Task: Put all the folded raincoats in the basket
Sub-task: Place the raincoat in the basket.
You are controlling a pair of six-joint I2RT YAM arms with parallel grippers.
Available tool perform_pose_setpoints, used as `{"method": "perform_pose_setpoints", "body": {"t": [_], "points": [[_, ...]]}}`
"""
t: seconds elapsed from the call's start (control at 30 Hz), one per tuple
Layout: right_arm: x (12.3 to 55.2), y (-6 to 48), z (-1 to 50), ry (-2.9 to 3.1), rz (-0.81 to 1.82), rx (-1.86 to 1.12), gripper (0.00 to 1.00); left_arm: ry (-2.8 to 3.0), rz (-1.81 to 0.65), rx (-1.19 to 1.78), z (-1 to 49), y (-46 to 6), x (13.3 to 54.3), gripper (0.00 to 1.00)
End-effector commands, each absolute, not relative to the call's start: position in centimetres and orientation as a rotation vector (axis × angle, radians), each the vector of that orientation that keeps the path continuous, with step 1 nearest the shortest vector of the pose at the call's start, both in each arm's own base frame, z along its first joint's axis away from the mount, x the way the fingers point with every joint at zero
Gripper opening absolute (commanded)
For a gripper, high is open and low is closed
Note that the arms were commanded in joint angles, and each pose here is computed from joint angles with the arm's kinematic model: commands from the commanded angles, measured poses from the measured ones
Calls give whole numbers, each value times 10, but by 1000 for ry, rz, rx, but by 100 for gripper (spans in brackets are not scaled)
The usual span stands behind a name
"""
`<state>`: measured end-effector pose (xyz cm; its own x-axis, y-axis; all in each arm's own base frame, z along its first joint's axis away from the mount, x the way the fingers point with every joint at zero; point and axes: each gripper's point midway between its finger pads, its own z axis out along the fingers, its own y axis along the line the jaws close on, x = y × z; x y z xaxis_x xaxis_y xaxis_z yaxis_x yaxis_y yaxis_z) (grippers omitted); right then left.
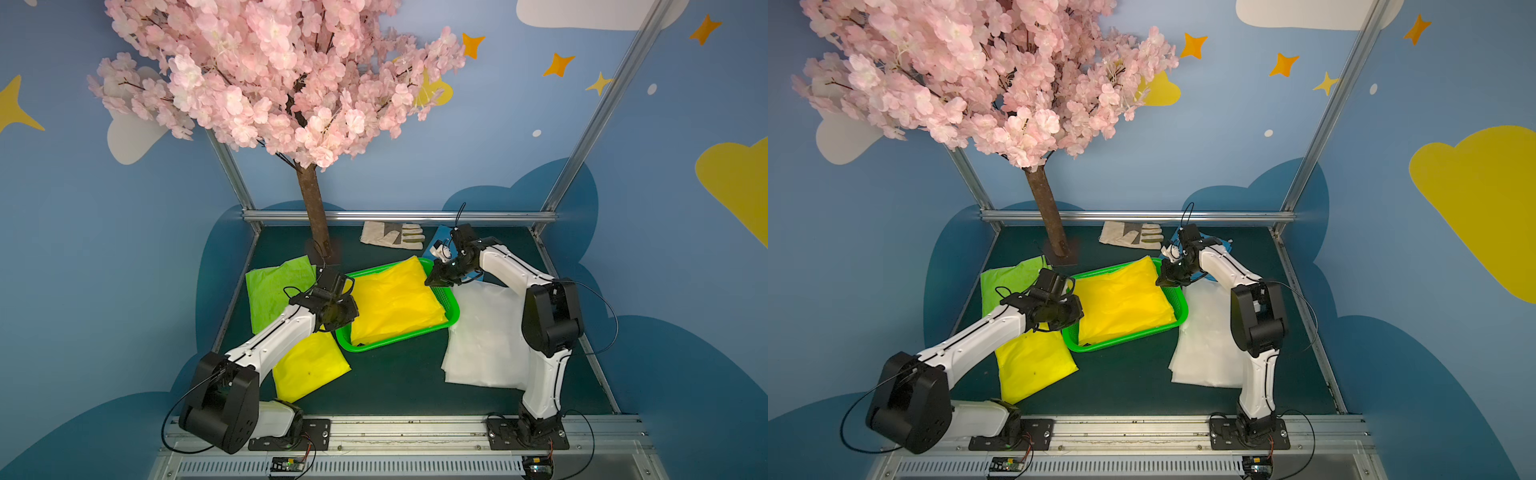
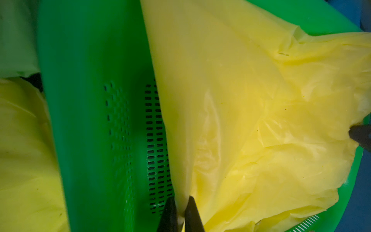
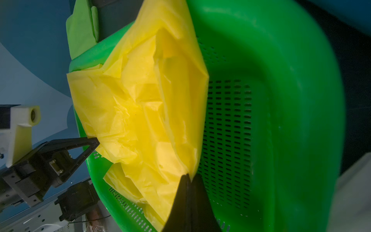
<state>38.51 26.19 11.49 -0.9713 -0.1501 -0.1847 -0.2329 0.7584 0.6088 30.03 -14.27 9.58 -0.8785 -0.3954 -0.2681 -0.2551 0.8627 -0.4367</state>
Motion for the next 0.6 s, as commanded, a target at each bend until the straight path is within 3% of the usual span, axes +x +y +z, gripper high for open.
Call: {"method": "perform_pose_setpoints", "body": {"t": [0.0,0.33,0.47,0.5,0.57], "points": [[381,259,108,2880,912,-328,0,2701,-585,-465,92,-148,297,2],[365,258,88,2976,705,-335,0,2813,-456,-521,74,-143,280,3],[363,254,83,2998,626,-323,0,2839,-415,-519,69,-141,280,8],[363,253,82,3001,608,-319,0,2846,-399,-519,68,-140,280,12],[364,252,82,3000,597,-316,0,2853,-389,-506,70,-140,281,31]]}}
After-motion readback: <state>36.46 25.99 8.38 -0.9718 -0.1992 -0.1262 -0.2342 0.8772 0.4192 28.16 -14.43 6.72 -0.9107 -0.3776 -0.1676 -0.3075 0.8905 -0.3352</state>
